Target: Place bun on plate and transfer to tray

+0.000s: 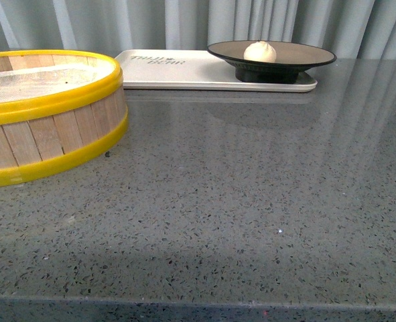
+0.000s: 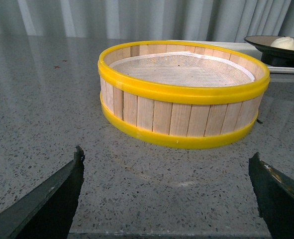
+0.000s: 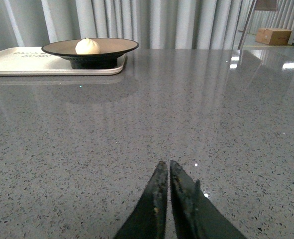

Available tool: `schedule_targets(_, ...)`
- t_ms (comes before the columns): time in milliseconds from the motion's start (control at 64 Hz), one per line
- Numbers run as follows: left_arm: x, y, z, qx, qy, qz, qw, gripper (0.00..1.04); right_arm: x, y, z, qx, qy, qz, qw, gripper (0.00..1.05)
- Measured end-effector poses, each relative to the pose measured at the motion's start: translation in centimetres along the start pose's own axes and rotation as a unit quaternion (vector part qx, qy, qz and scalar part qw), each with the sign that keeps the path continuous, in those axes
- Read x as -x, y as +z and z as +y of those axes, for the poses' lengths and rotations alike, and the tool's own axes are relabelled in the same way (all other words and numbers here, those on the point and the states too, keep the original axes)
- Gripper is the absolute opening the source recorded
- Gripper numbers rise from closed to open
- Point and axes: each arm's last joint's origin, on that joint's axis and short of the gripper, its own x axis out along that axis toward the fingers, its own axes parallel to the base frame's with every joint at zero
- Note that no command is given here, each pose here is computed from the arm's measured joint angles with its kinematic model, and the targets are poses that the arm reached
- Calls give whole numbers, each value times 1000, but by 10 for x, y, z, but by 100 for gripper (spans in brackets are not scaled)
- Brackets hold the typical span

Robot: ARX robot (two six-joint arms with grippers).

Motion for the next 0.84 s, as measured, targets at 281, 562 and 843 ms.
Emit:
schedule_targets(281,0,0,0,0,0,0,1000,98,0,0,0,0,0,0,1000,64)
schedule_targets(562,0,0,0,0,0,0,1000,98,0,0,0,0,0,0,1000,95)
schedule_targets(843,0,0,0,0,0,0,1000,98,0,0,0,0,0,0,1000,96)
